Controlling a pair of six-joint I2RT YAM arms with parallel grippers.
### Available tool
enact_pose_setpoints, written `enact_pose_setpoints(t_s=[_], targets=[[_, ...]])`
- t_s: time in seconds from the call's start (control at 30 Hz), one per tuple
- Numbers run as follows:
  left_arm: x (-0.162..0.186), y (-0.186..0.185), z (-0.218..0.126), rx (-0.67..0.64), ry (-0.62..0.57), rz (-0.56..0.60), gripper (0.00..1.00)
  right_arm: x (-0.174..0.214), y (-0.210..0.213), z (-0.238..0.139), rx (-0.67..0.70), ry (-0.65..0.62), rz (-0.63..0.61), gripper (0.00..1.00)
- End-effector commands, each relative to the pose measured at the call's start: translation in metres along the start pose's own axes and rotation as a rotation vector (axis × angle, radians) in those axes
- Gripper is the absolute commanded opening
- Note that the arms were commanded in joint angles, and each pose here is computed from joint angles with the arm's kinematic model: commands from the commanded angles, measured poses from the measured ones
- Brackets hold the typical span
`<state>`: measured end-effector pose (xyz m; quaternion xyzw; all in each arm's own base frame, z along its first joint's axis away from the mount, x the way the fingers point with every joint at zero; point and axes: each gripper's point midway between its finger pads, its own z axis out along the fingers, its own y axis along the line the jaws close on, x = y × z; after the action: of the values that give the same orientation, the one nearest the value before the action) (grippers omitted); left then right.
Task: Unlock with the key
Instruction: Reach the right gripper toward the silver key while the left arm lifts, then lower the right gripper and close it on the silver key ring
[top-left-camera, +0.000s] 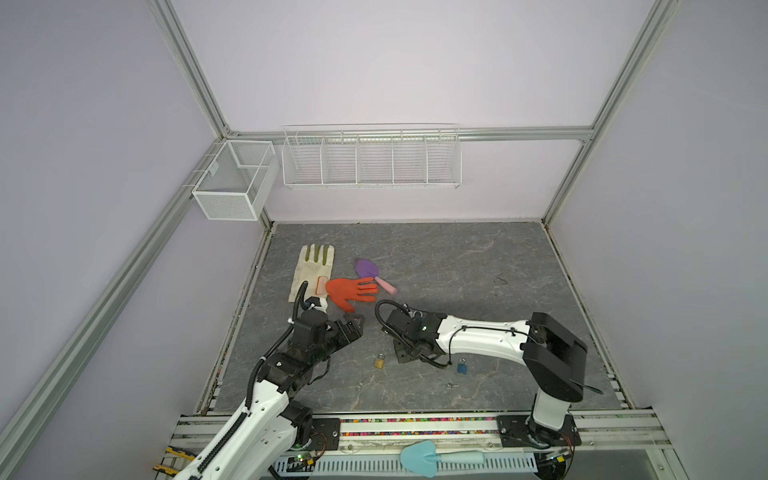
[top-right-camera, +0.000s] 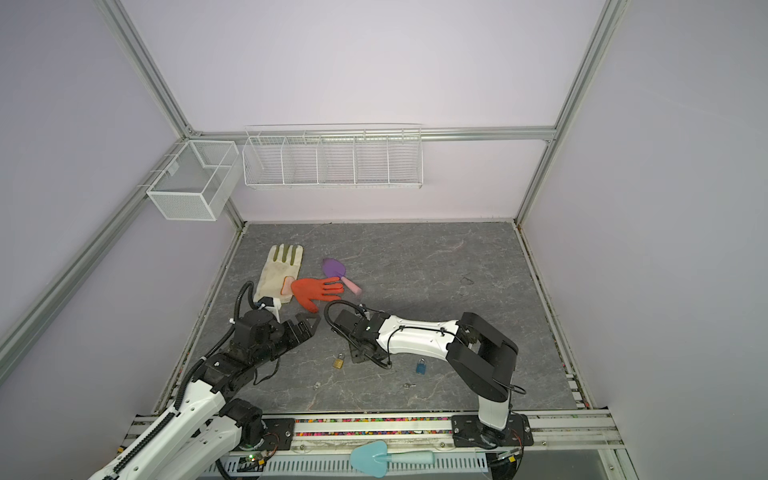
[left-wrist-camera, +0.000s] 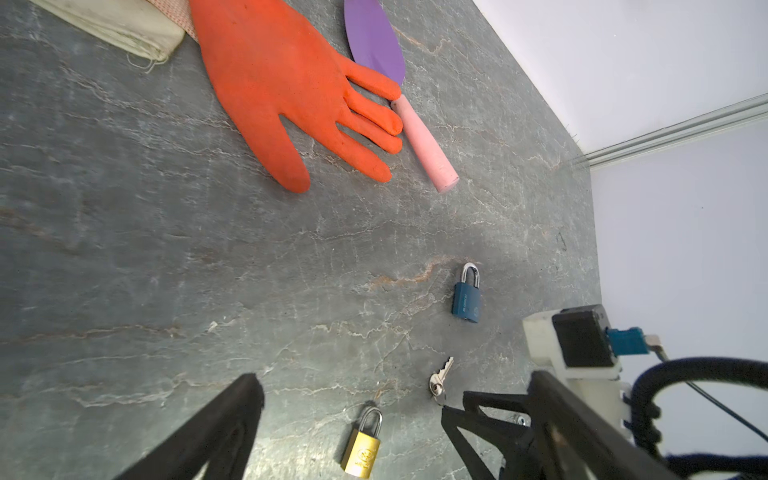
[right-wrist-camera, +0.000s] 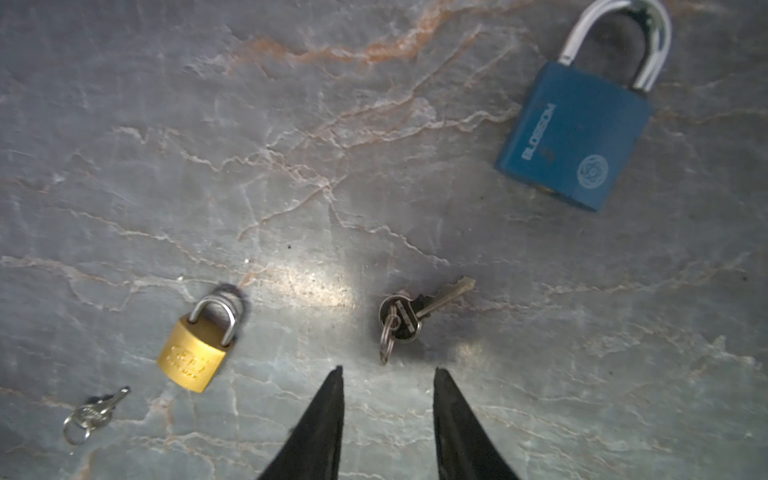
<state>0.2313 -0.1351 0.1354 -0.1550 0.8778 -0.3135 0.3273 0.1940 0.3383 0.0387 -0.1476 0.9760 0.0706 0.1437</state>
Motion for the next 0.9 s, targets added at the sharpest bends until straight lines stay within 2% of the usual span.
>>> enact_pose_setpoints(t_s=[0.0, 0.17, 0.87], targets=[[-0.001, 0.0, -0.001, -0.013, -0.002, -0.008, 0.99, -0.005, 0.008, 0.003, -0.001, -0.017, 0.007, 0.36], [-0.001, -0.001, 0.0, -0.01, 0.001, -0.007, 0.99, -0.005, 0.008, 0.008, 0.011, -0.012, 0.001, 0.31], [0.0, 0.005, -0.003, -0.027, -0.009, -0.009, 0.99, -0.007, -0.001, 0.02, 0.092, -0.008, -0.04, 0.18]])
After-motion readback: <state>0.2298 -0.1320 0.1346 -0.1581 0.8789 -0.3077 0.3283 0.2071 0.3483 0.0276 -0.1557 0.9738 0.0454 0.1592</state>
